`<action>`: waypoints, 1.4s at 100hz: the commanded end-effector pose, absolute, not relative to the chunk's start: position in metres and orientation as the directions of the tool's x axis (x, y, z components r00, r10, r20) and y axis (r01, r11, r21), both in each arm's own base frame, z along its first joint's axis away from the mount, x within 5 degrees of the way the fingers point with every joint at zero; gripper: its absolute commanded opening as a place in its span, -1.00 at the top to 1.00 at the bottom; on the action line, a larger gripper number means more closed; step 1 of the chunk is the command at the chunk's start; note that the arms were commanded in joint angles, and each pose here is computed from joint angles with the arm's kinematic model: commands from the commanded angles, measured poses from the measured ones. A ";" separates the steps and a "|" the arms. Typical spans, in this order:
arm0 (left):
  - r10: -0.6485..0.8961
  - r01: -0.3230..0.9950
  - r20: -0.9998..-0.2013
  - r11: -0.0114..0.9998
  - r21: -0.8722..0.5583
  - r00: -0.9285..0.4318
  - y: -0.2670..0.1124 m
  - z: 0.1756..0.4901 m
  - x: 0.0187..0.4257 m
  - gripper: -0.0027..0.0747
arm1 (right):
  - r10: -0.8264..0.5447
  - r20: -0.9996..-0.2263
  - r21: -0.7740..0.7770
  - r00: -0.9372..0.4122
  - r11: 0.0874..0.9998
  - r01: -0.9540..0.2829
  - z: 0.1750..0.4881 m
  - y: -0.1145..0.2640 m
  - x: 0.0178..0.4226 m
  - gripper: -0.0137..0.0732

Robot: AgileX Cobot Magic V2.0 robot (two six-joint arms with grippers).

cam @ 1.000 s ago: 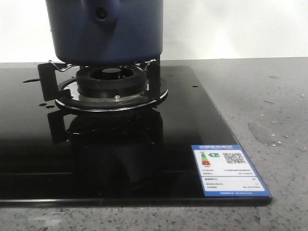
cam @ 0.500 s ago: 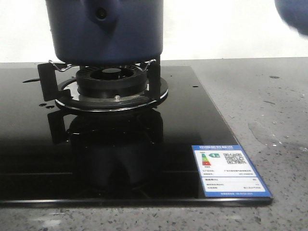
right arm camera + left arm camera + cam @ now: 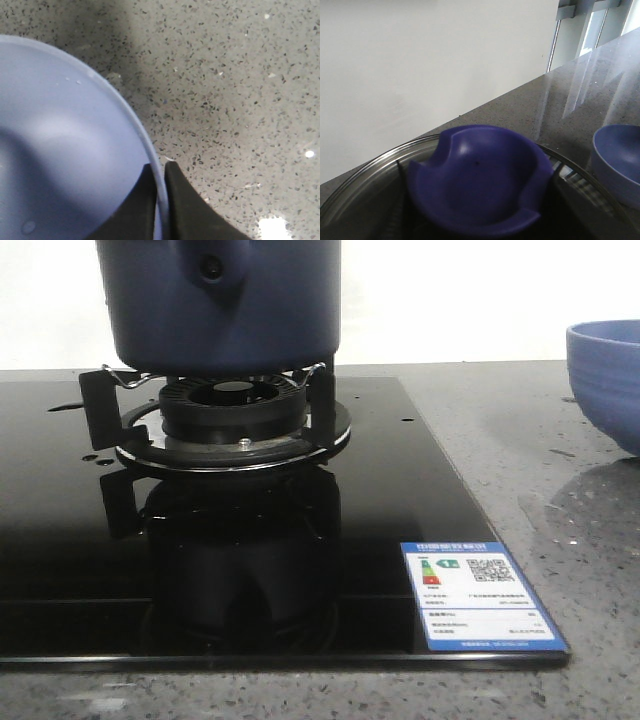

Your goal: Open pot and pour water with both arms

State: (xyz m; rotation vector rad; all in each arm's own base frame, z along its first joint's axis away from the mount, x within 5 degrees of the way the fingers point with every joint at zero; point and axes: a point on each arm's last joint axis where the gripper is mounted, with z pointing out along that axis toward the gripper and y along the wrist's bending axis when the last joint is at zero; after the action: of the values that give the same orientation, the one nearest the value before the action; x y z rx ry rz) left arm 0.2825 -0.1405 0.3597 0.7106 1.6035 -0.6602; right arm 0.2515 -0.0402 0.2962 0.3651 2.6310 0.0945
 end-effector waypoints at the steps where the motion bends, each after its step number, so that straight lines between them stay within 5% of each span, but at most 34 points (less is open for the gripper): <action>1: 0.000 0.782 -0.999 0.623 -0.033 -0.042 -0.143 0.388 0.274 0.17 | 0.273 -0.523 0.146 -0.808 0.962 0.230 0.309 -0.041 0.253 0.70; 18: 0.013 0.780 -1.000 0.626 -0.008 -0.021 -0.143 0.388 0.274 0.17 | 0.277 -0.553 0.158 -0.786 0.961 0.228 0.316 -0.040 0.251 0.12; 36: 0.014 0.780 -0.999 0.625 -0.022 -0.039 -0.145 0.383 0.279 0.17 | 0.262 -0.685 0.170 -0.680 0.965 0.200 0.365 -0.036 0.236 -0.41; 62: 0.029 0.779 -0.998 0.626 -0.028 -0.059 -0.149 0.367 0.292 0.17 | 0.243 -0.847 0.198 -0.473 0.970 0.144 0.435 -0.025 0.193 -0.42; 95: 0.029 0.775 -0.998 0.632 -0.021 -0.050 -0.151 0.361 0.299 0.16 | 0.235 -0.867 0.199 -0.440 0.972 0.126 0.446 -0.020 0.174 -0.42; 122: 0.024 0.774 -0.999 0.633 -0.013 -0.036 -0.149 0.366 0.296 -0.51 | 0.259 -0.859 0.234 -0.441 0.966 0.111 0.447 -0.017 0.174 -0.42; 140: -0.048 0.770 -0.999 0.638 -0.015 0.020 -0.139 0.401 0.269 -0.53 | 0.248 -0.865 0.226 -0.437 0.969 0.102 0.448 -0.016 0.171 -0.37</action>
State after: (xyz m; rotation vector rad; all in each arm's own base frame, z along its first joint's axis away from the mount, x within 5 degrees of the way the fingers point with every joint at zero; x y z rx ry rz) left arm 0.2943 -0.1450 0.3532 0.7345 1.5599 -0.6247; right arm 0.1767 -0.0178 0.4298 0.2807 2.1335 0.1775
